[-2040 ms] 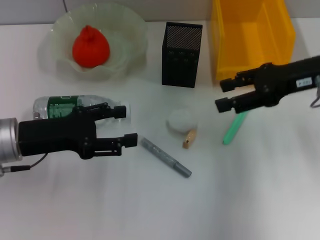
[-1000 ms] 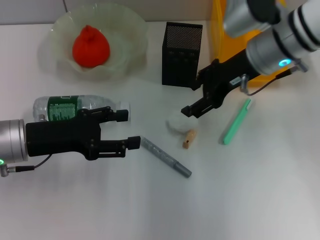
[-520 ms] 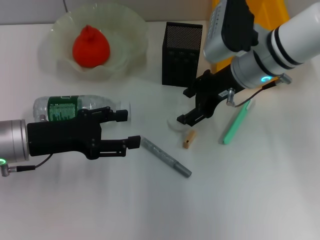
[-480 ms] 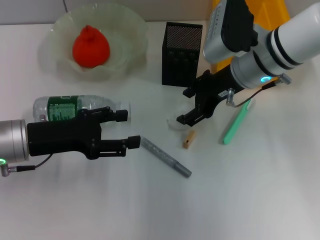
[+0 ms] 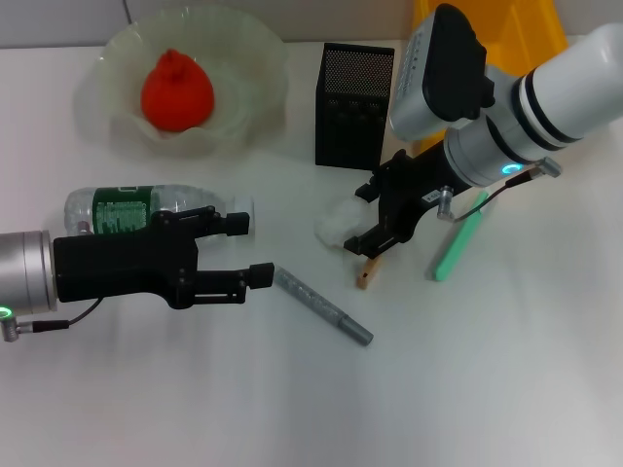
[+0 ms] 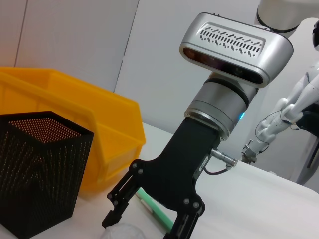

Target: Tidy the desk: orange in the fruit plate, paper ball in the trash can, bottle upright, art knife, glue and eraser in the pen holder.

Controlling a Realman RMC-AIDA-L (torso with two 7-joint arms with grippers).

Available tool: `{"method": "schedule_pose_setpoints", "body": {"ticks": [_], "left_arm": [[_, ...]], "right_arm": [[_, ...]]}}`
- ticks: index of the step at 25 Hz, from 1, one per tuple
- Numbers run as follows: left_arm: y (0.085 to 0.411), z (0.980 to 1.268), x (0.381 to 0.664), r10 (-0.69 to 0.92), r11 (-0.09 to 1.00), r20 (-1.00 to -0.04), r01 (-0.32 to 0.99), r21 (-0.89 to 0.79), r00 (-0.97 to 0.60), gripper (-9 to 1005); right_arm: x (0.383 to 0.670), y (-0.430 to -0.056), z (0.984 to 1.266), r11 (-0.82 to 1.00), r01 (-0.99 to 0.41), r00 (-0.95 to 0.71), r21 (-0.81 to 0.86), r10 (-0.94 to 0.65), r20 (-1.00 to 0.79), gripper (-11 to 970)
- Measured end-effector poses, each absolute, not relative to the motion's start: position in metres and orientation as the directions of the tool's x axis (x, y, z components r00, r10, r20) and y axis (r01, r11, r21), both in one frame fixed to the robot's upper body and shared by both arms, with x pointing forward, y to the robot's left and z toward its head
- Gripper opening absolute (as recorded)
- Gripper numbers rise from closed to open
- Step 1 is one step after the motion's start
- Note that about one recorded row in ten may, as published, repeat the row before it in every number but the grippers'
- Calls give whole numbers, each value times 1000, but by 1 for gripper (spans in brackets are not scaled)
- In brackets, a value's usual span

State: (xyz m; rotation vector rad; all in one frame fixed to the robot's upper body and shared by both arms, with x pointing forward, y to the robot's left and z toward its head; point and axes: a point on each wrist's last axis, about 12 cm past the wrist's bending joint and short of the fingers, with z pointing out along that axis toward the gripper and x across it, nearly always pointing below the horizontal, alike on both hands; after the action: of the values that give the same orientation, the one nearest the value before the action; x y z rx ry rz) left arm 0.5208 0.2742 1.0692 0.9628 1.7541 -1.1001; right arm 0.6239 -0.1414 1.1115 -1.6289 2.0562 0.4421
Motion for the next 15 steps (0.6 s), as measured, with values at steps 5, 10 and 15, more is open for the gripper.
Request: {"method": "schedule_pose_setpoints", "body": {"ticks": [5,10,15], "left_arm": [[274,1069,521,171,322,-917,900,-293,-360,843],[274,1069,521,171,322,-917,900,-294,-361,842],[275,1068,520,170,324,-916,899,-296,-363,842]], "right_arm": [[625,-143,1110,254,-966,-181,-57,-813,-553,628],[625,-141,1110,253,-966,-183,-49,-806,-563,604],[622,-143,1125,246,-969,-193,-9,-784,-590,554]]}}
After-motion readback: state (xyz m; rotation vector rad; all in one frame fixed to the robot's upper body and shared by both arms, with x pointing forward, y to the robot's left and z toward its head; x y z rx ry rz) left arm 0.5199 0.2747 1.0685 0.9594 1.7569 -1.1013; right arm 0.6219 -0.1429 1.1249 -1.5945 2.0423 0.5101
